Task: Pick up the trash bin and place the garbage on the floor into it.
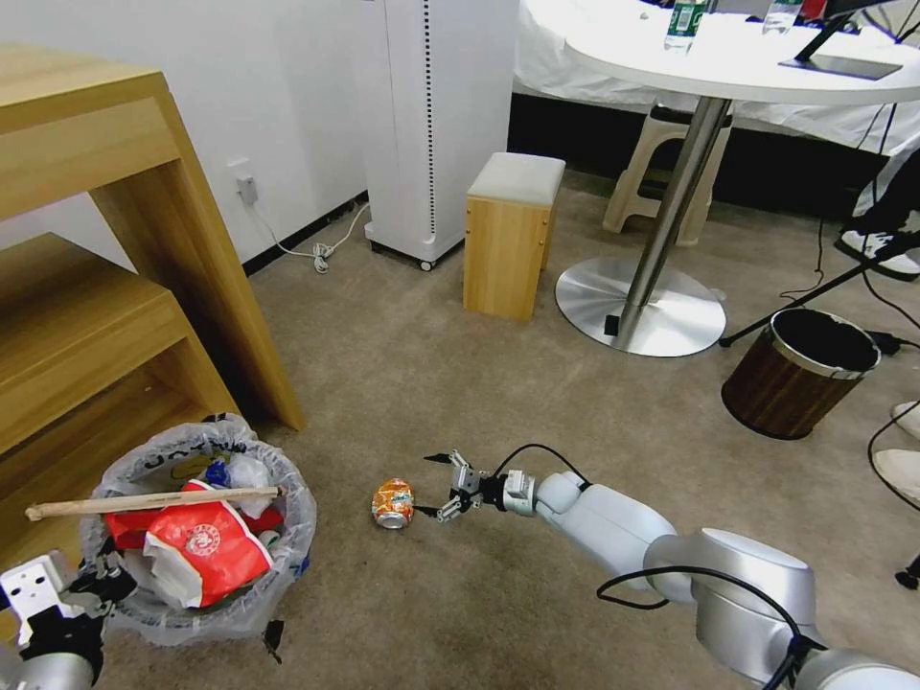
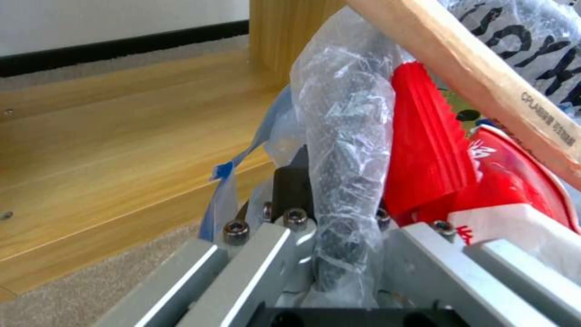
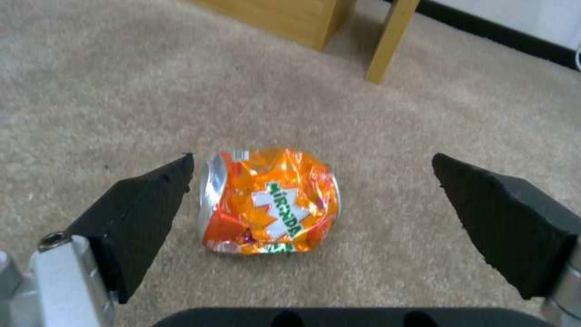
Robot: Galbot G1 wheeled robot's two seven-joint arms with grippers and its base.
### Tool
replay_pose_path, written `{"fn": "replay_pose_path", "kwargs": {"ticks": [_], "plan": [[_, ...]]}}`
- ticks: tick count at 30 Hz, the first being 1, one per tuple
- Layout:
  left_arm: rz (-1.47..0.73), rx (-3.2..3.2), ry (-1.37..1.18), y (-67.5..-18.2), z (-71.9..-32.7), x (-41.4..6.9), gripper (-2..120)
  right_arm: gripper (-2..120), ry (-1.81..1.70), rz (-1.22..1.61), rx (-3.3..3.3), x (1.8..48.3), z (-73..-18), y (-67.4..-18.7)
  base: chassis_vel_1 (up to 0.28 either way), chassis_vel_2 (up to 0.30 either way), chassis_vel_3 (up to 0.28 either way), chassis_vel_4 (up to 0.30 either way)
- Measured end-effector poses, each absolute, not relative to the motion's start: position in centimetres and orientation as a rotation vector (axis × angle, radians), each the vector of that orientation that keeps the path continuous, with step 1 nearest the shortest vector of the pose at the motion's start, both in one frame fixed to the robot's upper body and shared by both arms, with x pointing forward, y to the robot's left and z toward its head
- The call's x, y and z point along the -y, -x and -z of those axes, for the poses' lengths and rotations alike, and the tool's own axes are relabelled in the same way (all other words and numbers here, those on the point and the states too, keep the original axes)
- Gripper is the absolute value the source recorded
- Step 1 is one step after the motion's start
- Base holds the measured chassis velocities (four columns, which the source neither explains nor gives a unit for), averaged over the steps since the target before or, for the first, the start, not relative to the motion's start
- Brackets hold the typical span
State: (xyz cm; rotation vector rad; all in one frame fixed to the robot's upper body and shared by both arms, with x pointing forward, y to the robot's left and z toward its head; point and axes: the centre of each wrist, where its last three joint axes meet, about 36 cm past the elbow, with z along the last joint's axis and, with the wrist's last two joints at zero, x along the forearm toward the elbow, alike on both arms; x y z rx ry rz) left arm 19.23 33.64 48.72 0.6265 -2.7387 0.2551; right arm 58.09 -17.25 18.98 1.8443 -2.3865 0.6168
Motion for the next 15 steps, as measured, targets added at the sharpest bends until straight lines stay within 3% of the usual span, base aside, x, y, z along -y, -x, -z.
{"fn": "replay_pose_path", "kwargs": {"ticks": [15], "plan": [[-0.271, 2.754, -0.613, -19.3, -48.9, -33.3, 1, 100, -1.842, -0.661, 2.331, 12.5, -16.8, -56.5, 0.000, 0.000, 0.000, 0.000]]}}
